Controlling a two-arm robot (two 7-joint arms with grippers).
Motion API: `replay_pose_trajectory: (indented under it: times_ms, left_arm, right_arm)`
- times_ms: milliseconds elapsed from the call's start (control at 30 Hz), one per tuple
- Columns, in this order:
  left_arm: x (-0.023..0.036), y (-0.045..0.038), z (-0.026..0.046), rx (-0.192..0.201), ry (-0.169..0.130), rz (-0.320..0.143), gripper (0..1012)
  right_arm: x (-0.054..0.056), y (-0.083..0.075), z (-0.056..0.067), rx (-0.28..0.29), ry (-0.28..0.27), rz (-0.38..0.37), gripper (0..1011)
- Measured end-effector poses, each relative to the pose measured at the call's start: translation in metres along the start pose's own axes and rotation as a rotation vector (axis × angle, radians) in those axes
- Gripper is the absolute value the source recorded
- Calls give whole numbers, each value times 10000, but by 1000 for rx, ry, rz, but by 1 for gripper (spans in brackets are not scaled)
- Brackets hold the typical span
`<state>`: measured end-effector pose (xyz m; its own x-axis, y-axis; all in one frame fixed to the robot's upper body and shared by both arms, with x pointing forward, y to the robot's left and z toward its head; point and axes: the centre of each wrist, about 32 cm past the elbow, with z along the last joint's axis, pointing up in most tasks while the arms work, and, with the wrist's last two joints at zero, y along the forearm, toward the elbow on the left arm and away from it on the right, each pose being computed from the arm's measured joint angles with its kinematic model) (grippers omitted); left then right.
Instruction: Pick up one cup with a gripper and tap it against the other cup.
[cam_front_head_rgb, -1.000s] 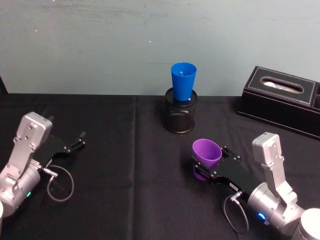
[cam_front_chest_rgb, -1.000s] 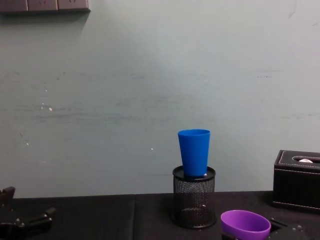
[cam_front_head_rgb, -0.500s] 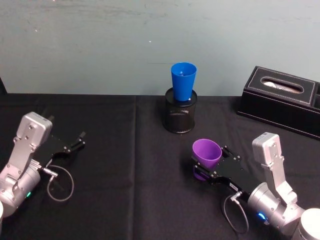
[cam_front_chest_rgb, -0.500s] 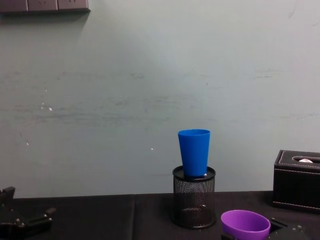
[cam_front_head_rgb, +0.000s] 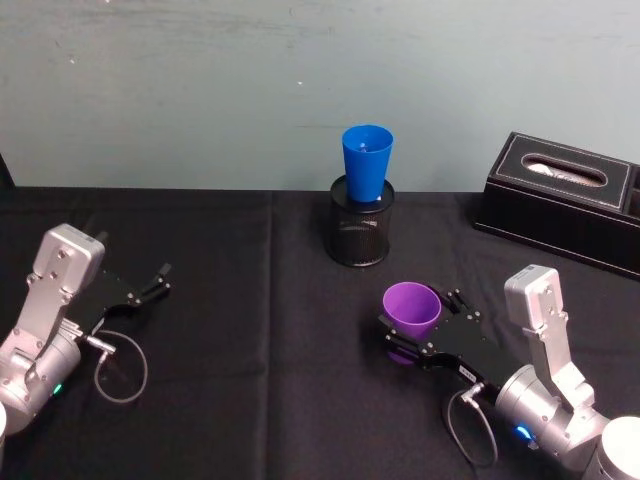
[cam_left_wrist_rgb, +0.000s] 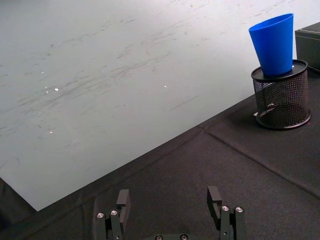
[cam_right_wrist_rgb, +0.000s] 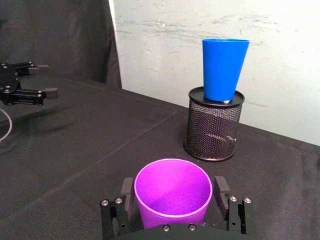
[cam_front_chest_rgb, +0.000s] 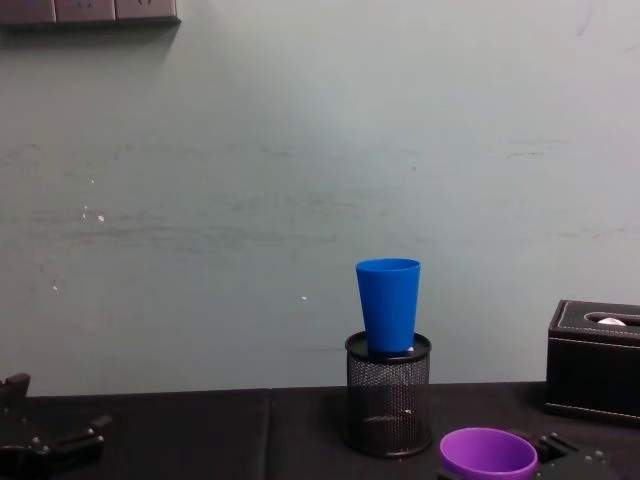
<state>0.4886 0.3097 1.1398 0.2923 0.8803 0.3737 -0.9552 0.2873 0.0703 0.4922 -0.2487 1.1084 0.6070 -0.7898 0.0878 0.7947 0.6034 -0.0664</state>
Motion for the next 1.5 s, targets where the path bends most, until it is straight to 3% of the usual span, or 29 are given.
replay_pose_trajectory:
  times_ms: [633, 1033, 1500]
  left_arm:
    - [0, 0, 0, 0, 0, 0, 1011]
    - [0, 0, 0, 0, 0, 0, 1011]
    - [0, 0, 0, 0, 0, 0, 1011]
  right_arm:
    - [0, -2, 0, 2, -1, 1, 1003]
    - [-10, -19, 27, 38, -13, 0, 1003]
    - [32, -51, 113, 112, 20, 0, 1003]
